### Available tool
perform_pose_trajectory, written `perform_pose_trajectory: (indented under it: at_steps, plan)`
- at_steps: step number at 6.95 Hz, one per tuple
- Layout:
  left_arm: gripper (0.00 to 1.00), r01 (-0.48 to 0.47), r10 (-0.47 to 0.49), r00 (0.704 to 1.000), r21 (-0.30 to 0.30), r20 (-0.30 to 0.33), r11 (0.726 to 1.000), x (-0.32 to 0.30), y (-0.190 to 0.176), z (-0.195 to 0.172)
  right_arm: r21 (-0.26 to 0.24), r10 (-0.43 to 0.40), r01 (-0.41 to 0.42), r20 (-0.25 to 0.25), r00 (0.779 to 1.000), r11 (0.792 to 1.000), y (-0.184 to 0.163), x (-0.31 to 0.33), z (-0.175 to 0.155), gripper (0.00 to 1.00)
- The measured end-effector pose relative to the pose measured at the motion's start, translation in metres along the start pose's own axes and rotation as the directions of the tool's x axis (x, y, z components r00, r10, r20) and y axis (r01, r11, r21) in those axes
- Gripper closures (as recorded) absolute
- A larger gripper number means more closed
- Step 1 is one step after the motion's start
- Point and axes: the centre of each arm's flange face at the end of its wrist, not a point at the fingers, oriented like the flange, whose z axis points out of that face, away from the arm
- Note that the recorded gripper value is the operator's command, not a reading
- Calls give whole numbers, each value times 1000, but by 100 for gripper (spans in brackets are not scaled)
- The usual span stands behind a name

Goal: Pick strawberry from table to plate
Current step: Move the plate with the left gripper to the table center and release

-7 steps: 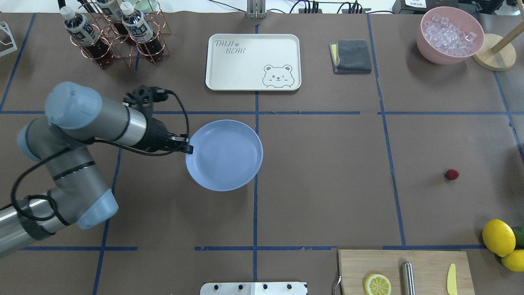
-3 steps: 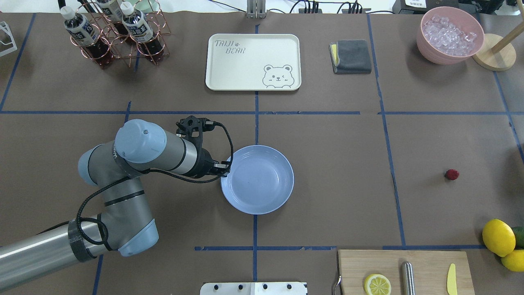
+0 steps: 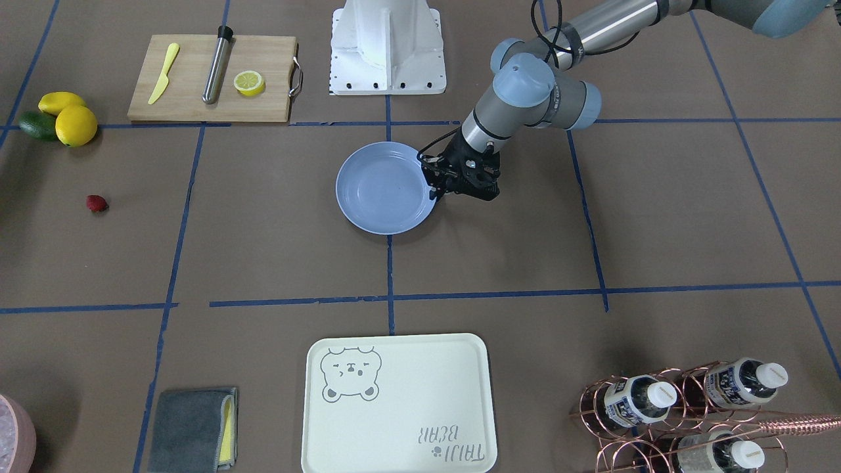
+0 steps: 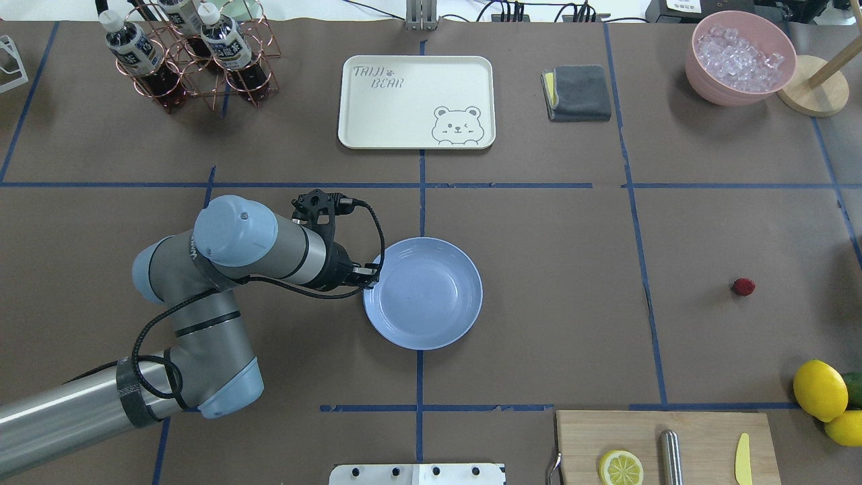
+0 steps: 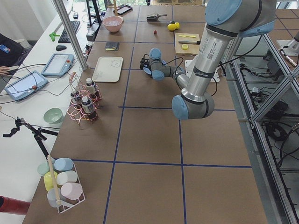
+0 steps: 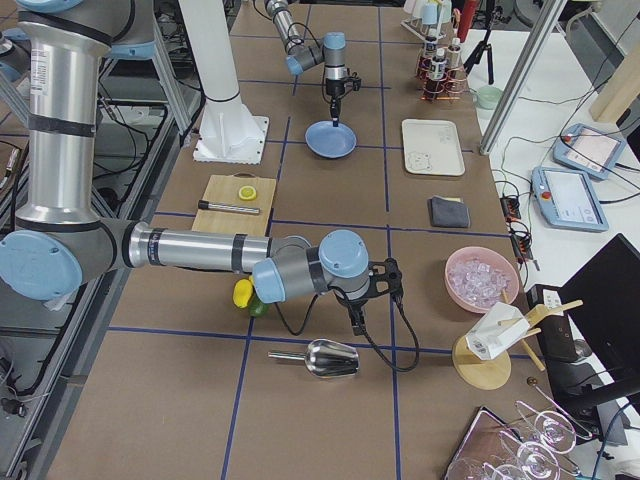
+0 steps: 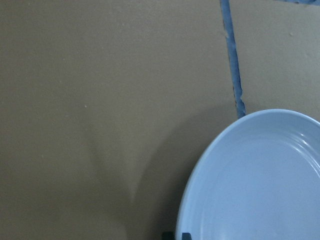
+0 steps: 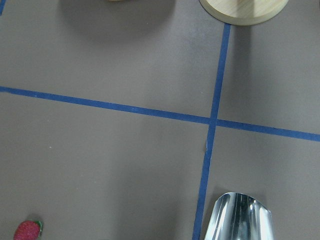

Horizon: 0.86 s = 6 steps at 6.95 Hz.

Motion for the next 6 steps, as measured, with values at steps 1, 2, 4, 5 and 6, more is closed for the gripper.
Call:
perform_pose_trajectory:
  at_steps: [1, 2, 4, 5, 6]
  plan:
    - [90, 1, -1, 1000, 0, 3, 1000, -1, -1, 1, 0, 0, 0, 0, 1000, 1000, 0, 0, 0, 0]
    - [82, 3, -3, 1000, -1, 8, 1000, -3, -1, 3, 0, 0, 0, 0, 1000, 1000, 0, 0, 0, 0]
    - [0, 6, -6, 1000, -3, 14, 1000, -6, -1, 5, 1, -1, 1, 0, 1000, 1000, -1, 0, 0, 0]
    - [0, 3, -3, 1000, -2, 13, 1000, -5, -1, 5, 1, -1, 1, 0, 1000, 1000, -1, -1, 0, 0]
    - [0, -4, 4, 1000, 4, 12, 1000, -6, -6, 1, 2, -1, 1, 0, 1000, 1000, -2, -1, -1, 0]
